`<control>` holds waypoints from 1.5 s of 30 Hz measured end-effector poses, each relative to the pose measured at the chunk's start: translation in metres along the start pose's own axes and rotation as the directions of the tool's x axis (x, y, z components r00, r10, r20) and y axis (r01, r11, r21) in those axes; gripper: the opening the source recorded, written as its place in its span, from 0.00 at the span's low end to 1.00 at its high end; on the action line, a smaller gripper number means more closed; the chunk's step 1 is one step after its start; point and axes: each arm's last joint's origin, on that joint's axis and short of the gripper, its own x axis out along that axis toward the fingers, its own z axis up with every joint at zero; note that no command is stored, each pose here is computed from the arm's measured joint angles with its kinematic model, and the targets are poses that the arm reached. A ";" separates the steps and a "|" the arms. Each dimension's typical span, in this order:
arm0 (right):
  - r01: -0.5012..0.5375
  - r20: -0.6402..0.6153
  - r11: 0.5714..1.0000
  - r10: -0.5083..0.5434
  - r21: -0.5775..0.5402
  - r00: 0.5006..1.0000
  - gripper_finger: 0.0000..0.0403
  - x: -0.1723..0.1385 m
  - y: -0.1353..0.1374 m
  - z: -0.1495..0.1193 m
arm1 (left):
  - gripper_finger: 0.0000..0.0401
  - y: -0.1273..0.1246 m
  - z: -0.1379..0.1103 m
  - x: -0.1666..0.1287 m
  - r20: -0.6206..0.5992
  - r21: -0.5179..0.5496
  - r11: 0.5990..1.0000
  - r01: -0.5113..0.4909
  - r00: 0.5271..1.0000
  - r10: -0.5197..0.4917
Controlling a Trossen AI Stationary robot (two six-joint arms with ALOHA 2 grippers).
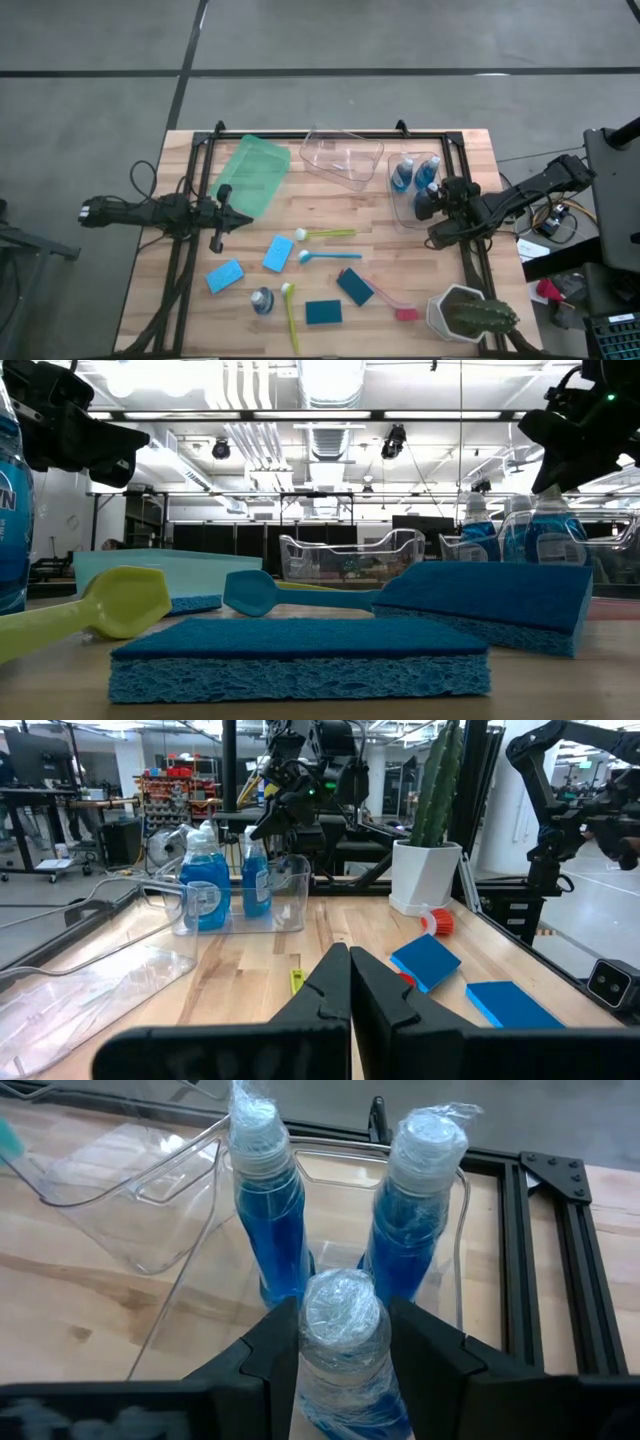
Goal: Pick & Place Kitchen Sink Supplies
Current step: Put the blue dishwashing liquid bottle into the right transparent bin, then put the blue sponge wipe into the left transparent bin
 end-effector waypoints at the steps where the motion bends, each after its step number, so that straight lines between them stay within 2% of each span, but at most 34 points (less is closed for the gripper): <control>1: 0.000 0.000 1.000 0.000 0.000 1.000 0.34 0.000 0.000 0.000 | 0.00 0.000 0.000 0.000 0.000 0.000 1.000 0.001 1.000 -0.001; 13: -0.004 -0.005 1.000 0.004 0.005 1.000 0.51 -0.001 0.001 0.001 | 0.00 0.000 0.000 0.000 0.000 0.000 1.000 0.000 1.000 0.000; 23: -0.042 0.010 0.999 0.042 -0.014 0.999 0.61 -0.010 0.007 0.013 | 0.00 0.000 0.000 0.000 0.000 0.000 1.000 0.001 1.000 -0.001; 37: -0.118 0.034 0.992 0.119 -0.046 0.992 0.60 -0.031 0.018 0.039 | 0.00 0.000 0.000 0.000 0.000 0.000 1.000 0.000 1.000 0.000; 45: -0.210 0.062 0.976 0.213 -0.057 0.975 0.63 -0.042 0.031 0.053 | 0.00 0.000 0.000 0.000 0.000 0.000 1.000 0.000 1.000 0.000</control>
